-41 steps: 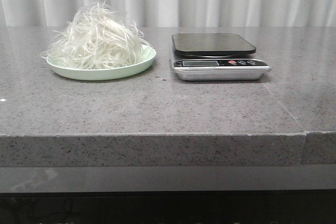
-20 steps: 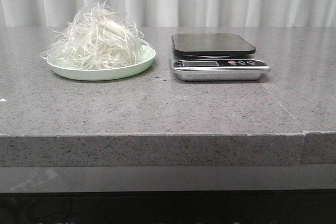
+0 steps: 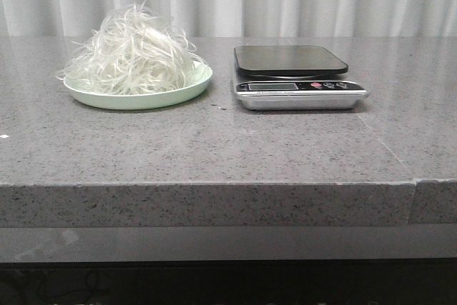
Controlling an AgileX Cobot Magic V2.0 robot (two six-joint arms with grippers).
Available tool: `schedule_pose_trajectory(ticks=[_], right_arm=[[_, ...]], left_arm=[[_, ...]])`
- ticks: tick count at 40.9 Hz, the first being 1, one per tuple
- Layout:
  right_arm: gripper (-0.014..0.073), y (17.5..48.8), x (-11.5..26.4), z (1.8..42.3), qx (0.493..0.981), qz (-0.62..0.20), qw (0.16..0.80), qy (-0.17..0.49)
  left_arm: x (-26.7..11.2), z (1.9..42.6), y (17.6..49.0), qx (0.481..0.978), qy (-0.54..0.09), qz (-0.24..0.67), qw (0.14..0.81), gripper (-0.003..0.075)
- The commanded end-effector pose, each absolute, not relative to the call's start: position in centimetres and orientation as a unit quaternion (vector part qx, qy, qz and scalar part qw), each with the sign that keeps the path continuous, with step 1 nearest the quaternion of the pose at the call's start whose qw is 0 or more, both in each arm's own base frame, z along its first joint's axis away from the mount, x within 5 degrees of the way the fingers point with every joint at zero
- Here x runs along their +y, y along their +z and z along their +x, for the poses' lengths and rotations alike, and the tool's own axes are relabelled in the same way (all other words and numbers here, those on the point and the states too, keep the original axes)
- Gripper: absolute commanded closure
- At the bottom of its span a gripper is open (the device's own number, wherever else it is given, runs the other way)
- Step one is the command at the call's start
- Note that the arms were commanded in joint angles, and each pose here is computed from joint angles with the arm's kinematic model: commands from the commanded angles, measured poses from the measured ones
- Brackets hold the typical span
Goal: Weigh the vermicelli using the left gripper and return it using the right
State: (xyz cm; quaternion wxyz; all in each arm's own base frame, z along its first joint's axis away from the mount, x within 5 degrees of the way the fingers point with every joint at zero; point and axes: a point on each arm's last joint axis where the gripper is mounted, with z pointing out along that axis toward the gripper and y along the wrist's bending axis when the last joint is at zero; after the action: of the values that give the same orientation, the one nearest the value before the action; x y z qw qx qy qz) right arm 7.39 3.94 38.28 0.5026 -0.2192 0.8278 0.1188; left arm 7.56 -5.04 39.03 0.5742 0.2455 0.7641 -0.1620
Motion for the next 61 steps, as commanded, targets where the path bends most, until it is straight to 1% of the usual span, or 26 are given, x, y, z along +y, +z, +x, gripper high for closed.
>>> schedule_pose_trajectory(ticks=[1,4,33,37,40,44,49,54,61], right_arm=[[0.0438,39.5,4.0,7.5,0.807,-0.21,0.538,0.126],[0.0436,39.5,4.0,7.5,0.807,-0.21,0.538,0.126],[0.0436,39.5,4.0,7.5,0.807,-0.21,0.537,0.126],[0.0436,39.5,4.0,7.5,0.807,-0.21,0.537,0.126],[0.0436,39.5,4.0,7.5,0.807,-0.21,0.537,0.126],[0.0436,39.5,4.0,7.5,0.807,-0.21,0.537,0.126],[0.0436,39.5,4.0,7.5,0.807,-0.21,0.537,0.126],[0.0436,39.5,4.0,7.5,0.807,-0.21,0.537,0.126],[0.0436,39.5,4.0,7.5,0.807,-0.21,0.537,0.126]], left_arm=[[-5.0,7.5,40.4,0.737,-0.177,0.233,0.609,0.0542],[-5.0,7.5,40.4,0.737,-0.177,0.233,0.609,0.0583],[-5.0,7.5,40.4,0.736,-0.176,0.232,0.61,0.0575],[-4.6,7.7,40.3,0.742,-0.163,0.214,0.614,0.0575],[-4.0,7.8,39.8,0.748,-0.141,0.192,0.619,0.0575],[-3.2,7.7,38.4,0.748,-0.121,0.153,0.635,0.0575],[-2.2,7.3,36.0,0.719,-0.095,0.111,0.679,0.0575],[-1.4,6.5,32.6,0.698,-0.08,0.071,0.708,0.0575],[-0.7,5.5,27.5,0.683,-0.07,0.022,0.727,0.0575]])
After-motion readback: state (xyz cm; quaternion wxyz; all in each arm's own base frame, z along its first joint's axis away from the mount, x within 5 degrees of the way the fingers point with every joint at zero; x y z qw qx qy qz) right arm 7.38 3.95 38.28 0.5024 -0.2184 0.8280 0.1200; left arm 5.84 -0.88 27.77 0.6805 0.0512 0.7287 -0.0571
